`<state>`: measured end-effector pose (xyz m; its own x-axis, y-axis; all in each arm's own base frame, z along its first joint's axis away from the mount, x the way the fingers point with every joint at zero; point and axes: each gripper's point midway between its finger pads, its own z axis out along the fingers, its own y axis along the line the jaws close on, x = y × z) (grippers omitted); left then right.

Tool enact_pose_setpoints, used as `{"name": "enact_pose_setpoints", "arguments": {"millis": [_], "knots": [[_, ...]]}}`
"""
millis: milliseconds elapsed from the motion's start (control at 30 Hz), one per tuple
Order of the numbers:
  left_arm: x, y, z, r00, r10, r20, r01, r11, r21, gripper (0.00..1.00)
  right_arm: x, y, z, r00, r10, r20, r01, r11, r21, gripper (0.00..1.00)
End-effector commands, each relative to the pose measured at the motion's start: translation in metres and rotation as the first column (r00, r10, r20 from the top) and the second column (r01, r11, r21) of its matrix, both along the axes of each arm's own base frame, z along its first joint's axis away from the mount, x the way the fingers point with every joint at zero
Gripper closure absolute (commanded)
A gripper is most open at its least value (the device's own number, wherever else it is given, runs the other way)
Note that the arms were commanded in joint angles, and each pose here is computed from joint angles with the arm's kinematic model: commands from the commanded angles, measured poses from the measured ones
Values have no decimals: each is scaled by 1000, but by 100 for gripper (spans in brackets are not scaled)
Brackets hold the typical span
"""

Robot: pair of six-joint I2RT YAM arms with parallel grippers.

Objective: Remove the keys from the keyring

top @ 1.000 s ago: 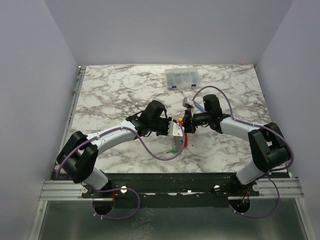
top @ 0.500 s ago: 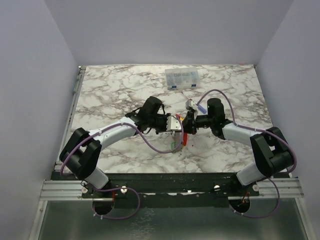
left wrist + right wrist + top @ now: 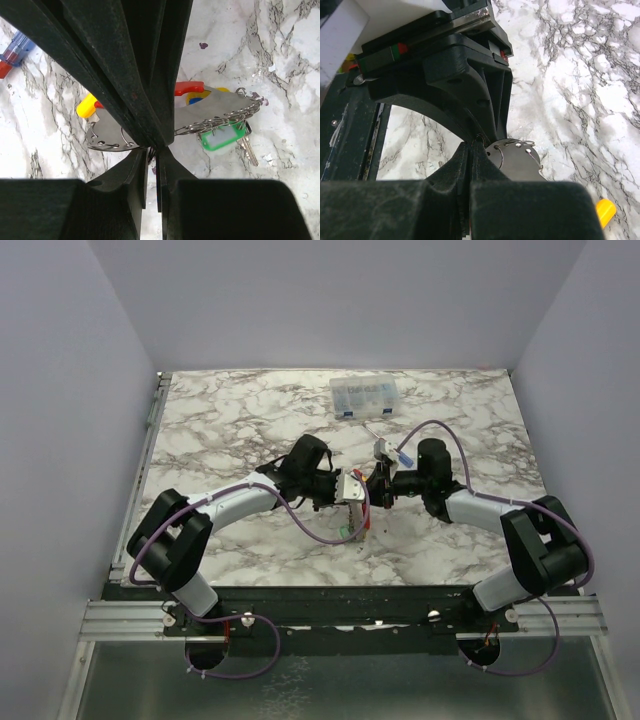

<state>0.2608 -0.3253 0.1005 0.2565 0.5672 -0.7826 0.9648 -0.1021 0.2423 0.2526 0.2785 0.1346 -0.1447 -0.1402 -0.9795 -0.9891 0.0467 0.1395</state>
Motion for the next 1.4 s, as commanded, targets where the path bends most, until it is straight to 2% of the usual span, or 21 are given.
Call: {"name": "enact_pose_setpoints", "arguments": {"millis": [0, 433, 500, 700, 733, 967, 1367], "knots": [[1, 7, -2, 1000, 11, -4, -11, 1000, -2, 84, 1, 0, 15, 997, -18, 76, 15, 999, 29, 99], [12, 36, -14, 992, 121, -37, -120, 992, 44, 94, 3, -11, 5, 996, -80, 39, 81, 996, -23, 99], [14, 41, -12, 991, 132, -22, -131, 990, 53, 87, 8, -16, 2, 994, -111, 16, 111, 993, -40, 99], [12, 36, -20, 987, 160, -34, -157, 984, 85, 53, 14, -33, -3, 981, -187, -41, 184, 980, -82, 99], [12, 34, -23, 986, 161, -31, -157, 983, 96, 50, 14, -35, -3, 979, -199, -51, 194, 977, -86, 99], [18, 16, -41, 978, 208, -11, -204, 966, 159, 48, 18, -51, -8, 953, -283, -107, 268, 954, -133, 99], [42, -8, -55, 964, 267, -13, -261, 952, 162, 48, 7, -64, -16, 930, -330, -164, 302, 937, -175, 99]]}}
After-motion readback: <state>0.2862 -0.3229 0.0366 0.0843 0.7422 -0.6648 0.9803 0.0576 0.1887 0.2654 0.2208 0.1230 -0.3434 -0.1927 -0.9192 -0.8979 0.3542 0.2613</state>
